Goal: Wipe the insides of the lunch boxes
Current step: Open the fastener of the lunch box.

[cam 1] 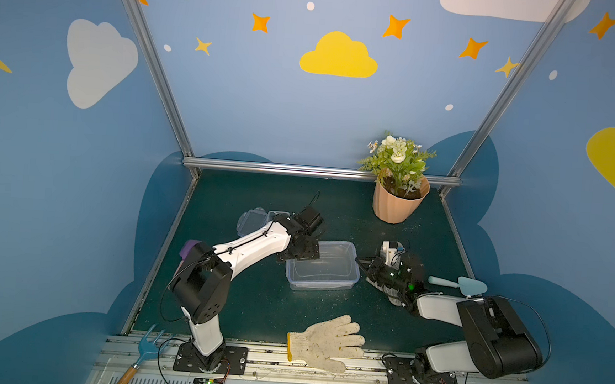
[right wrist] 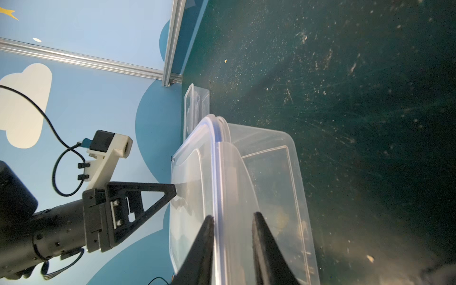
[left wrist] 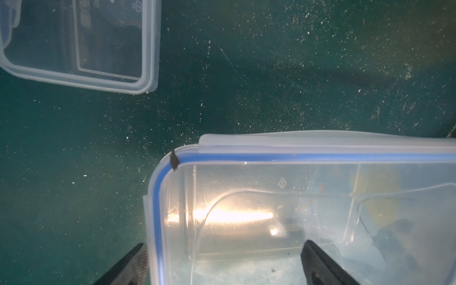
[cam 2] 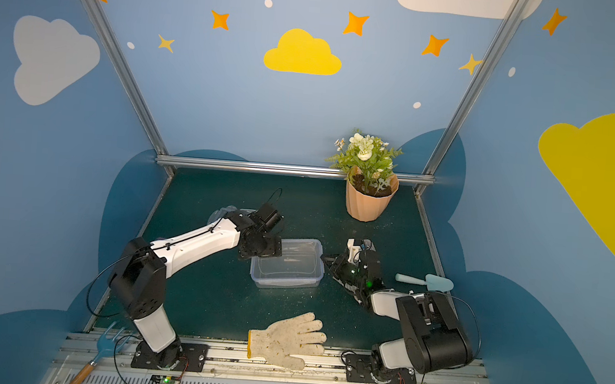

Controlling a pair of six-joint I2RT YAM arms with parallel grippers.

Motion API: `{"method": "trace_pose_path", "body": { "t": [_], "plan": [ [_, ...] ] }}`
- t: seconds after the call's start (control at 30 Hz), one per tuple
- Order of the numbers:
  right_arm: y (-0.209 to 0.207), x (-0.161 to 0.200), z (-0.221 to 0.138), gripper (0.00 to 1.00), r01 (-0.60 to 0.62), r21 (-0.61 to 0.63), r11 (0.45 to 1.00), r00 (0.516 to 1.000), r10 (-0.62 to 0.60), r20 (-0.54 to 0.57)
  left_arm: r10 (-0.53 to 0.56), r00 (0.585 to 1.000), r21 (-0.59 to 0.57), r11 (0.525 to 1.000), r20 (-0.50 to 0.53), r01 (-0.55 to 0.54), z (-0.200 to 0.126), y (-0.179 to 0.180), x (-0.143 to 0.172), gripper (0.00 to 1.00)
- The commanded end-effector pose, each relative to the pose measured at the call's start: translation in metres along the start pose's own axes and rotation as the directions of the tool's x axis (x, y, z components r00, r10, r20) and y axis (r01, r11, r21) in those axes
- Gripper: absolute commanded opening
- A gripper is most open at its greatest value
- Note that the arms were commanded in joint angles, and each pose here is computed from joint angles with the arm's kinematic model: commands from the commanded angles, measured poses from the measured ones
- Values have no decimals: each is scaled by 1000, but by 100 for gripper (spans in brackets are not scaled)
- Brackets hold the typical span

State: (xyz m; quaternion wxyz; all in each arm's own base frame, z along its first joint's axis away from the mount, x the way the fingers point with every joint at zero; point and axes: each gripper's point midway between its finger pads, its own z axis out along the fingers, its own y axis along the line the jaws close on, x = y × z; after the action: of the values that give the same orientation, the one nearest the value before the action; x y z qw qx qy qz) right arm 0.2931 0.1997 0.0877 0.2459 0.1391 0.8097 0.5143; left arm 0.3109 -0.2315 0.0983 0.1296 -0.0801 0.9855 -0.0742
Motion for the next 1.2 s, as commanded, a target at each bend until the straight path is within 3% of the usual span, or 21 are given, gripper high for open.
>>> {"method": "trace_pose_path", "body": {
  "t": [0.0, 0.17, 0.47, 0.8, 1.17],
  "plan": [
    [-7, 19, 4, 37, -28, 10, 1000, 997, 29, -69, 17, 998, -26, 999, -55, -19, 23, 3, 15, 95],
    [-7, 12, 1, 43, -31, -1, 1000, 999, 31, -37, 6, 997, -82, 997, -77, -13, 34, 19, 22, 95],
    [-7, -6, -11, 41, -79, -96, 992, 994, 85, 68, -19, 994, -118, 993, -106, 7, 47, 32, 30, 95],
    [-7, -8, 0, 34, -131, -168, 977, 987, 144, 69, -27, 992, -120, 993, -127, 12, 51, 31, 33, 95],
    [2, -6, 1, 38, -125, -188, 974, 989, 138, 57, -38, 990, -116, 993, -134, 22, 53, 31, 36, 95]
  ]
}}
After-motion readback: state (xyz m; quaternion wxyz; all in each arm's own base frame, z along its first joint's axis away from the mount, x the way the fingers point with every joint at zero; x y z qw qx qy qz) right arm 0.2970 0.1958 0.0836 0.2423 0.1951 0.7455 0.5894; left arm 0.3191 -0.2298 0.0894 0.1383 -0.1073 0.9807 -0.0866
